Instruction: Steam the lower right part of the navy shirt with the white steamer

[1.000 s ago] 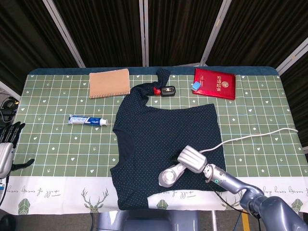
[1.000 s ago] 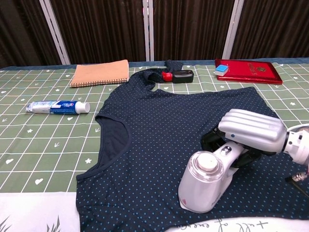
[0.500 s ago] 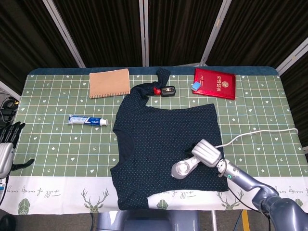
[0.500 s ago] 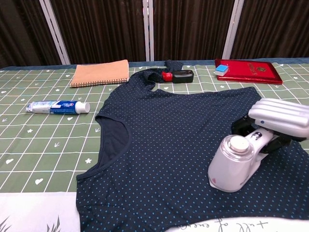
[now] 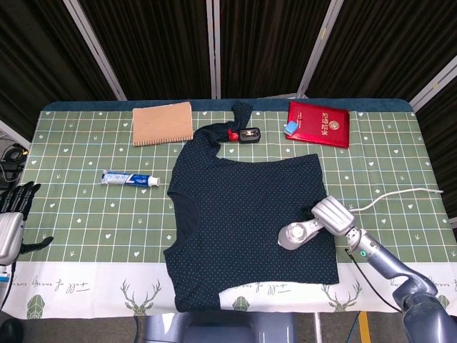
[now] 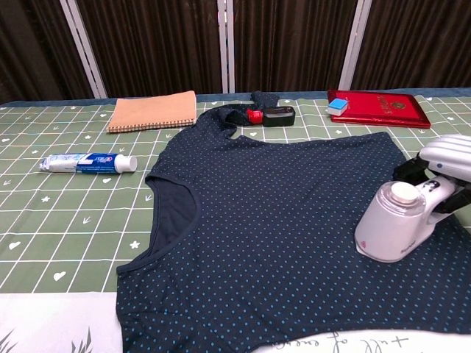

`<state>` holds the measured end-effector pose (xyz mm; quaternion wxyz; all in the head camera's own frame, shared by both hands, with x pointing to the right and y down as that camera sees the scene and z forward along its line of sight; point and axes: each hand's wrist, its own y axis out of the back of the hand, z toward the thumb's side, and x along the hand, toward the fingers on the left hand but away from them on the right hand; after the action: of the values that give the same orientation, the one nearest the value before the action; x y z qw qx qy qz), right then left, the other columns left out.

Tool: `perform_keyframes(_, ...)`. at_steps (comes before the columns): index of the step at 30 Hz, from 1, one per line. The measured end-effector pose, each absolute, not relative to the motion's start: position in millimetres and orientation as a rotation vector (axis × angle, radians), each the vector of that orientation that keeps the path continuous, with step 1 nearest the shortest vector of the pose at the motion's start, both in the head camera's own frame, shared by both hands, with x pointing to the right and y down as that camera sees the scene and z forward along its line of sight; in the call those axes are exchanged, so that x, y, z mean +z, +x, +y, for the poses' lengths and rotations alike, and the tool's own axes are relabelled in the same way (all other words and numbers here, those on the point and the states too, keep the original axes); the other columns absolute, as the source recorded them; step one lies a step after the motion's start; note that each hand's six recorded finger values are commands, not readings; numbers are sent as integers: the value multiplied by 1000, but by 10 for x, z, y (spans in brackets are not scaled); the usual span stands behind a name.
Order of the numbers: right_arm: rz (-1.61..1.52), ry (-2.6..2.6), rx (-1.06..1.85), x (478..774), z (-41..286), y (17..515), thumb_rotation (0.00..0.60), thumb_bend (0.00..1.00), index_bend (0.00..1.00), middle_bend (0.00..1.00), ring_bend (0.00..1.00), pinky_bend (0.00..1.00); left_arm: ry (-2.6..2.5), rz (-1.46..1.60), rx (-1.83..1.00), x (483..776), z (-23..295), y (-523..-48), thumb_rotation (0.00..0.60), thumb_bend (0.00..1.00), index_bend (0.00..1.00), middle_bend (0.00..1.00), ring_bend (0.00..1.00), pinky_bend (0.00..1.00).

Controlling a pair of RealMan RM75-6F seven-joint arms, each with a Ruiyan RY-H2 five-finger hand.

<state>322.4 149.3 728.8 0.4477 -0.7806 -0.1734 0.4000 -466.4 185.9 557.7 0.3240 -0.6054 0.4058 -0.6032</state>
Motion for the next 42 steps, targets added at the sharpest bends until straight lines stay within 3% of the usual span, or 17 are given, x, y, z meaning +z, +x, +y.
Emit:
perform_keyframes(26, -330, -2044, 674, 7211, 1922, 2046, 600, 756, 854, 731, 659, 943, -1591, 1085, -1571, 5528, 1847, -4707, 600, 0, 0, 0, 0, 0)
perform_keyframes(42, -367, -1954, 868, 7221, 1660, 2784, 600, 756, 854, 730, 659, 941, -1591, 1075, -1561, 5509, 1872, -4673, 600, 0, 0, 0, 0, 0)
